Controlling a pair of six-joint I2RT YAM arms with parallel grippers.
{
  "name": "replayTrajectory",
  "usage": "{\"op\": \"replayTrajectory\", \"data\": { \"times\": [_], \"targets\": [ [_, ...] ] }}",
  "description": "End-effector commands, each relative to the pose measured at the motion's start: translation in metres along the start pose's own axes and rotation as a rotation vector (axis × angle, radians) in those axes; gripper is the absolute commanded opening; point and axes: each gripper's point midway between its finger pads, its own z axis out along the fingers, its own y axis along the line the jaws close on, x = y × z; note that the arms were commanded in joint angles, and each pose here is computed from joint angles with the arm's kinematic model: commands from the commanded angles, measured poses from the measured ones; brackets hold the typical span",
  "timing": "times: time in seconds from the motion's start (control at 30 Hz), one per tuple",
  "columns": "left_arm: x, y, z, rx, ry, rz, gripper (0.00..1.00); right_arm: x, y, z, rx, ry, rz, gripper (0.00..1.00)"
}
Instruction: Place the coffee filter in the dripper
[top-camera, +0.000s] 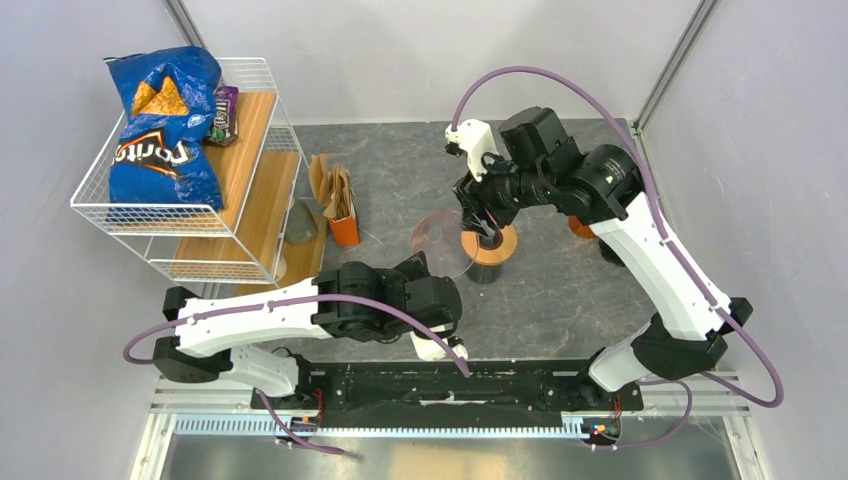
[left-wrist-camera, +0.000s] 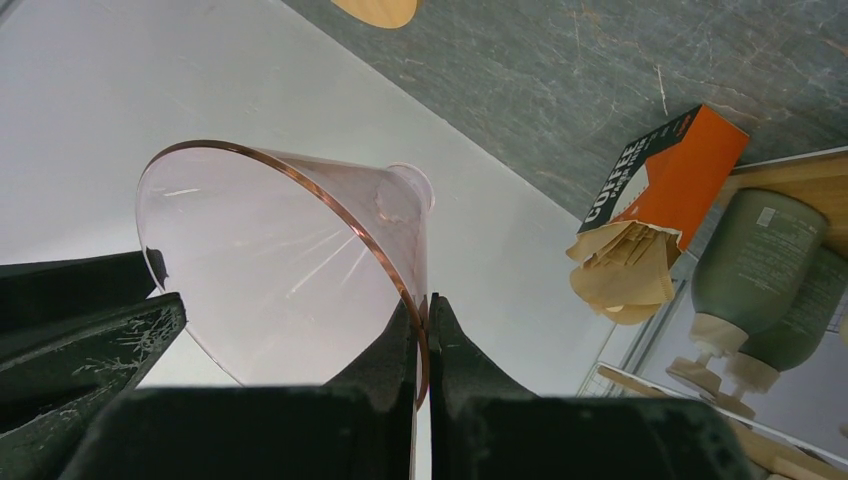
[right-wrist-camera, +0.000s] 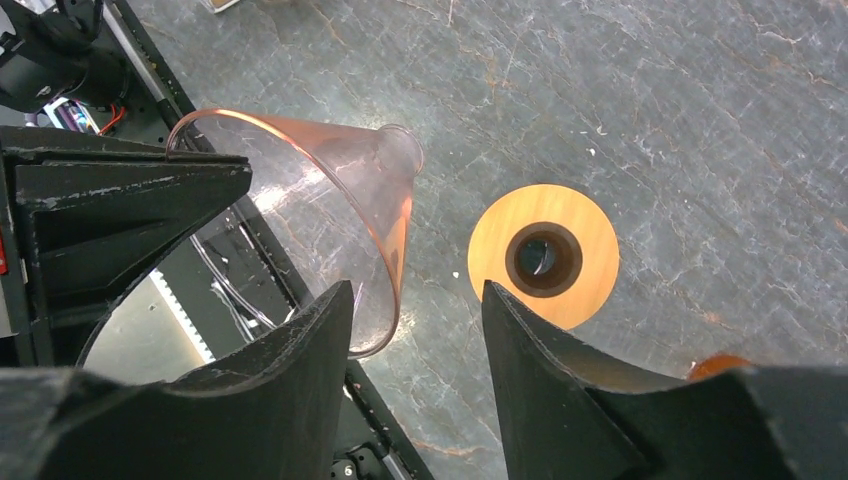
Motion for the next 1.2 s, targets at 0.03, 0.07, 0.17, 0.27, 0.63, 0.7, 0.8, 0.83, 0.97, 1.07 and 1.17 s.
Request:
{"op": "replayTrajectory", "data": {
  "times": [0.03, 0.07, 0.17, 0.27, 0.63, 0.7, 0.8, 0.83, 0.97, 1.07, 1.17],
  "targets": [
    [0.014, 0.01, -0.018, -0.079, 0.024, -0.078, 0.02, -0.01, 0.004, 0.0, 0.0, -0.042, -0.024, 0.56],
    [0.014, 0.011, -0.019, -0.088, 0.022, -0.086, 0.02, -0.009, 0.006, 0.001, -0.008, -0.038, -0.022, 0.54],
    [0.014, 0.013, -0.02, -0.096, 0.022, -0.099, 0.02, -0.007, 0.009, 0.005, -0.019, -0.031, -0.017, 0.48],
    [0.014, 0.014, -0.02, -0.103, 0.02, -0.111, 0.02, -0.007, 0.011, 0.009, -0.028, -0.025, -0.024, 0.4],
    [0.017, 0.011, -0.022, -0.162, 0.017, -0.162, 0.37, -0.01, 0.01, 0.011, -0.01, -0.029, -0.004, 0.0],
    [0.018, 0.013, -0.024, -0.193, 0.009, -0.202, 0.64, -0.011, 0.008, 0.009, 0.003, -0.031, 0.003, 0.0],
    [0.023, 0.024, -0.034, -0.27, -0.013, -0.276, 0.9, -0.007, 0.002, 0.006, 0.04, -0.02, 0.016, 0.0],
    [0.028, 0.028, -0.042, -0.308, -0.021, -0.312, 0.91, -0.004, -0.001, 0.003, 0.049, -0.017, 0.024, 0.0],
    [0.053, 0.053, -0.085, -0.515, -0.118, -0.568, 0.93, 0.011, -0.022, -0.01, 0.086, 0.012, 0.14, 0.0],
    [0.08, 0.064, -0.12, -0.67, -0.19, -0.806, 1.0, 0.027, -0.04, -0.021, 0.113, 0.065, 0.248, 0.0],
    [0.096, 0.056, -0.133, -0.723, -0.229, -1.016, 1.0, 0.041, -0.055, -0.03, 0.091, 0.11, 0.387, 0.0]
  ]
}}
